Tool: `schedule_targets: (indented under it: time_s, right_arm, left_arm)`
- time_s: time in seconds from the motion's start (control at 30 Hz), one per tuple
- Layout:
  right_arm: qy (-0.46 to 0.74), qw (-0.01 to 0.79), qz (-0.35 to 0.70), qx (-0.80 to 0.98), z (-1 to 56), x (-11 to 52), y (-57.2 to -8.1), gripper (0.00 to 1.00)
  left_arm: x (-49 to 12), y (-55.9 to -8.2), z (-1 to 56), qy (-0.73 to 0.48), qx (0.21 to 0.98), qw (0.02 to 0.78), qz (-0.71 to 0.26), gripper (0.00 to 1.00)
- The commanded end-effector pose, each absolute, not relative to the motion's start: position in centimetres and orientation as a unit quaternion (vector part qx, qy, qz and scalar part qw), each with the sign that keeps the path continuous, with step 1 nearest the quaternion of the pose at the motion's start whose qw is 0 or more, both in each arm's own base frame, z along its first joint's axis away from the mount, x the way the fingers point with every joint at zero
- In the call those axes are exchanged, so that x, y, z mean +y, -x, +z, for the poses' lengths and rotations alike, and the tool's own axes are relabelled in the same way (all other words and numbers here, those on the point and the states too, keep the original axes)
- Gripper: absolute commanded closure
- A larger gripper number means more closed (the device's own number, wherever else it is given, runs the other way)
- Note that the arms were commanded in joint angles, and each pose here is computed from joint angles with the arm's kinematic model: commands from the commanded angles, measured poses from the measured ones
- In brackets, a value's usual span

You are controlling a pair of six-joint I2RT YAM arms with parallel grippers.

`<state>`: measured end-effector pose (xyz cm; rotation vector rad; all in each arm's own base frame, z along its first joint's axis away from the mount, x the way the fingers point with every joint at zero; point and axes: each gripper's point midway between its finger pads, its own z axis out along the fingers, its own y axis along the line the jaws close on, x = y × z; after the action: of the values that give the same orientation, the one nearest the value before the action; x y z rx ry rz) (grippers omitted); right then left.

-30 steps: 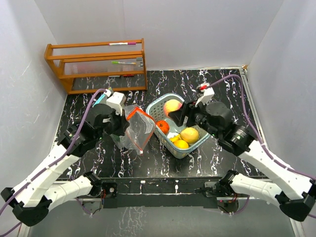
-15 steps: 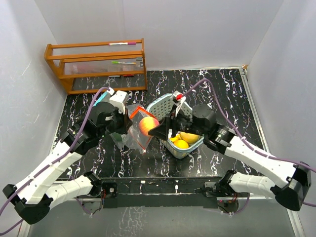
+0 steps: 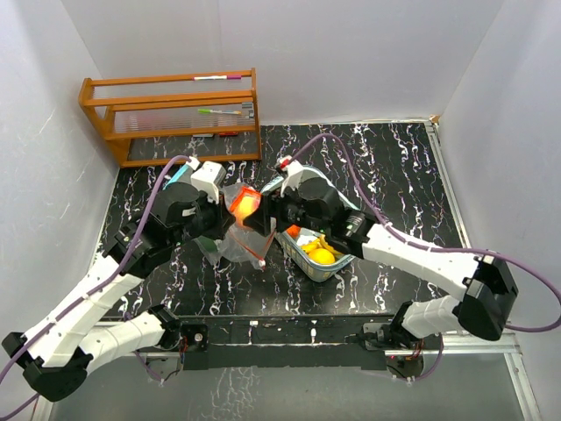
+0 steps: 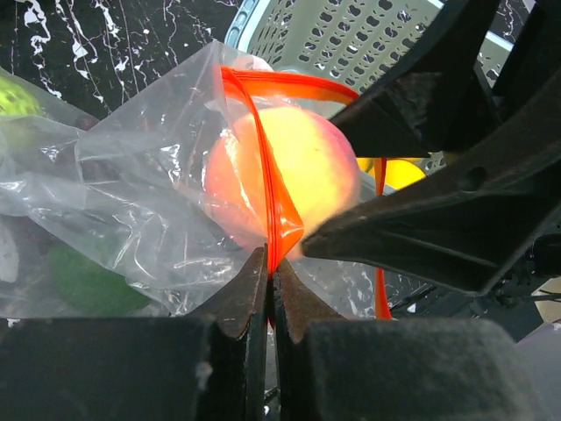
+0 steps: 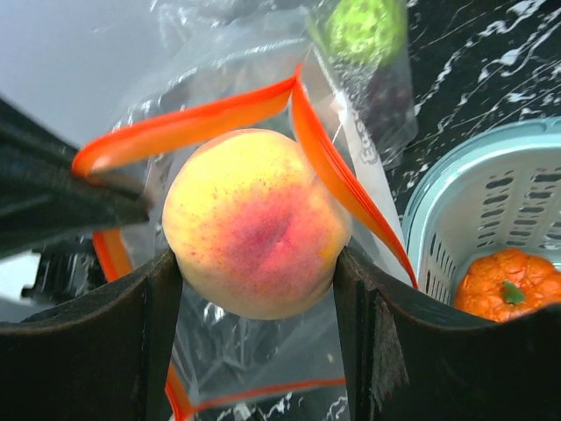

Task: Place the food in the zip-top bag and seal the zipper
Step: Place the fake fruit in the zipper food storage bag.

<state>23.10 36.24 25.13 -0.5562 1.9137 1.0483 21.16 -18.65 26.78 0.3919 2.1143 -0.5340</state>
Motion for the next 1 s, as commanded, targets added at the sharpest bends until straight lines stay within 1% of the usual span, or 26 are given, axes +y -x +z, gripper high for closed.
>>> schedule_targets:
  time_s: [0.0, 0.03, 0.1, 0.23, 0.4, 0.43, 0.63, 0.73, 0.83, 0.97]
  right_arm:
    - [0.175, 0.503, 0.368, 0.762, 28.8, 37.3, -25.8, 0.71]
    - [0.173, 0.508, 0.352, 0.767, 28.7, 37.5, -25.9, 0.66]
    - [0.168, 0.516, 0.326, 0.774, 28.6, 38.0, -26.2, 0.52]
    - [0.169, 0.513, 0.298, 0.787, 28.2, 38.3, -26.3, 0.33]
    - [0.175, 0.519, 0.306, 0.779, 29.4, 37.5, -25.1, 0.05]
    - [0.174, 0.522, 0.309, 0.776, 29.8, 37.1, -24.9, 0.02]
    - [0.177, 0.525, 0.334, 0.763, 32.7, 34.8, -22.9, 0.02]
    - [0.151, 0.531, 0.335, 0.763, 34.1, 32.6, -22.3, 0.02]
    - [0.080, 0.524, 0.275, 0.802, 33.0, 29.1, -23.4, 0.02]
    - [0.042, 0.493, 0.193, 0.847, 29.4, 26.2, -25.0, 0.02]
  left_arm:
    - [-18.6, -20.7, 28.1, -0.155, 0.844, 0.457, -0.235, 1.00]
    - [-18.7, -20.7, 28.2, -0.155, 0.844, 0.457, -0.236, 1.00]
    - [-18.7, -20.6, 28.4, -0.155, 0.842, 0.459, -0.239, 1.00]
    - [-18.5, -20.6, 28.6, -0.154, 0.841, 0.461, -0.237, 1.00]
    - [-18.6, -20.7, 28.4, -0.155, 0.841, 0.461, -0.237, 1.00]
    - [-18.6, -20.7, 28.4, -0.155, 0.841, 0.461, -0.237, 1.00]
    - [-18.6, -20.9, 28.9, -0.155, 0.839, 0.466, -0.234, 1.00]
    - [-18.4, -21.0, 29.5, -0.151, 0.839, 0.470, -0.230, 1.00]
    - [-18.1, -21.0, 30.7, -0.149, 0.834, 0.479, -0.229, 1.00]
    - [-16.6, -20.8, 32.6, -0.141, 0.827, 0.503, -0.211, 1.00]
